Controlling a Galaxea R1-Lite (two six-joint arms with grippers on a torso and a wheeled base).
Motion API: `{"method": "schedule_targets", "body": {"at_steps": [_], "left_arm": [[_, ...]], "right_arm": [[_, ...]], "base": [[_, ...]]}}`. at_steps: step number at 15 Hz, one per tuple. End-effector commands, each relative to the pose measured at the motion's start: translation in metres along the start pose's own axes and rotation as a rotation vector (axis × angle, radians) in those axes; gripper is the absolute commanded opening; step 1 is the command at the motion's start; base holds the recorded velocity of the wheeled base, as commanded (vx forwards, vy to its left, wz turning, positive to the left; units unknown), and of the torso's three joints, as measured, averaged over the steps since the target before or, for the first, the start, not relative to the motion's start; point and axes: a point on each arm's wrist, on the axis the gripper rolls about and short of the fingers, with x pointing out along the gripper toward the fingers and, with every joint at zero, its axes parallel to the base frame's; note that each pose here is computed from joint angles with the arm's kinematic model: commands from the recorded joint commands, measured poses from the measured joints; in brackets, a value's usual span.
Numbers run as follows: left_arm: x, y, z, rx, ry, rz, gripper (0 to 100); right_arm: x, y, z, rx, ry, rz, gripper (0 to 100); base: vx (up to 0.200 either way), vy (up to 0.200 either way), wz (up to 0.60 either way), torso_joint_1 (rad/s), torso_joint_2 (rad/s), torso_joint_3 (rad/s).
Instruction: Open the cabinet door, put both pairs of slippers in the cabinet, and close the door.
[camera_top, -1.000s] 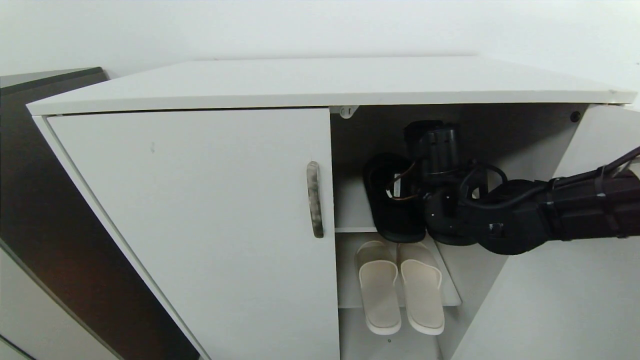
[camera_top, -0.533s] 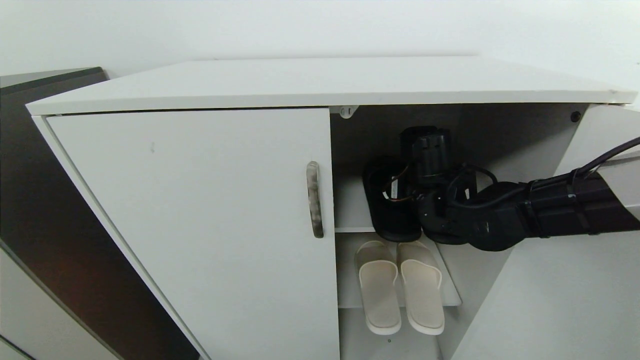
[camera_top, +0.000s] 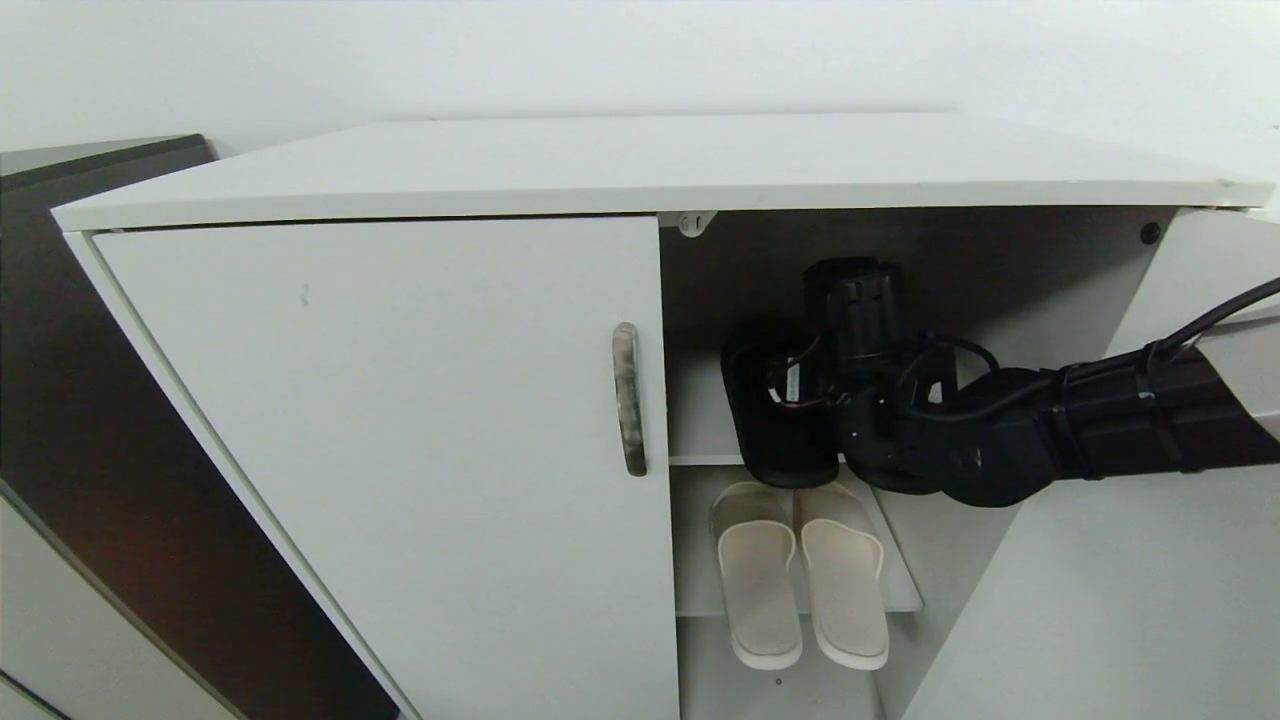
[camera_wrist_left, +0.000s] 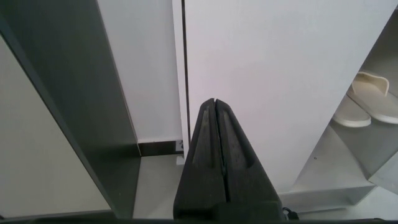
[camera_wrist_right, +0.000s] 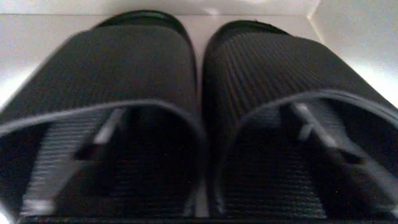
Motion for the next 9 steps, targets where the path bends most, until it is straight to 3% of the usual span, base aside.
{"method": "schedule_targets", "body": {"at_steps": [1, 5, 9], "left_arm": [[0.000, 0.000, 0.000, 0.000, 0.001, 0.000, 0], [0.000, 0.000, 0.000, 0.000, 0.001, 0.000, 0], [0.000, 0.000, 0.000, 0.000, 0.001, 0.000, 0]], "right_arm": [[-0.014, -0.004, 0.005, 0.001, -0.006, 0.015, 100], [-0.056, -0.015, 0.010, -0.002, -0.013, 0.064, 100], [-0.086, -0.033, -0.003, 0.000, -0.023, 0.096, 100]], "base": [[0.000, 0.000, 0.00, 0.000, 0.00, 0.000], [0.000, 0.000, 0.00, 0.000, 0.00, 0.000], [0.000, 0.000, 0.00, 0.000, 0.00, 0.000]]}}
